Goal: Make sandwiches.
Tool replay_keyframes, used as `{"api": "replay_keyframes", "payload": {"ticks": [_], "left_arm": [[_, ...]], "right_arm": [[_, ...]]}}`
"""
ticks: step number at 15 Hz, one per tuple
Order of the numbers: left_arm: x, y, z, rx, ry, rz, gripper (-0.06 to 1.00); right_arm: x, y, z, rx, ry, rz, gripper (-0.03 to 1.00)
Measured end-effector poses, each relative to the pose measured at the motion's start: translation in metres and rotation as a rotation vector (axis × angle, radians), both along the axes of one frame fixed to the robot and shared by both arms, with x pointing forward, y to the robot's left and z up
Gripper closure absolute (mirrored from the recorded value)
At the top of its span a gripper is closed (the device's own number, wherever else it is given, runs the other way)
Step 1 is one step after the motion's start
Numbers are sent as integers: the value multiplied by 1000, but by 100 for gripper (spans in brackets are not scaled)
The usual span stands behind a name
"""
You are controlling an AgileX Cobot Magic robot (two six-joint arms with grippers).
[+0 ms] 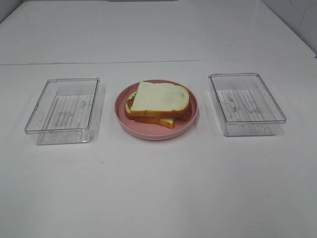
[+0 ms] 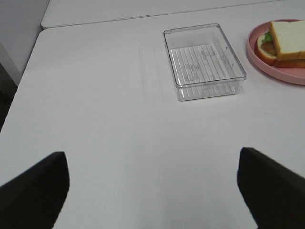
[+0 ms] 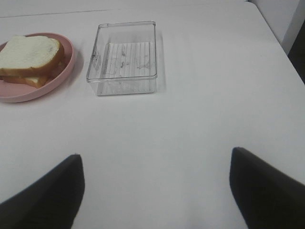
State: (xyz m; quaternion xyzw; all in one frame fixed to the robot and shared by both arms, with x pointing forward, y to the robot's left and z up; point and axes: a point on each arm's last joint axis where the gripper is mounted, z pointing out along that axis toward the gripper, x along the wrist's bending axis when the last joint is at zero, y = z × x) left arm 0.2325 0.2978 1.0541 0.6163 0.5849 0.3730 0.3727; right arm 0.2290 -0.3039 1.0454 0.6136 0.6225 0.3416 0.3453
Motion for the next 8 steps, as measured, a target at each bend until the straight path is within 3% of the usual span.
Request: {"api": "replay_keyframes", "payload": {"ticks": [8], "left_arm": [[0, 0, 0, 0, 0, 0, 4]], "right_arm": [[0, 1, 0, 3, 0, -53, 19]]}}
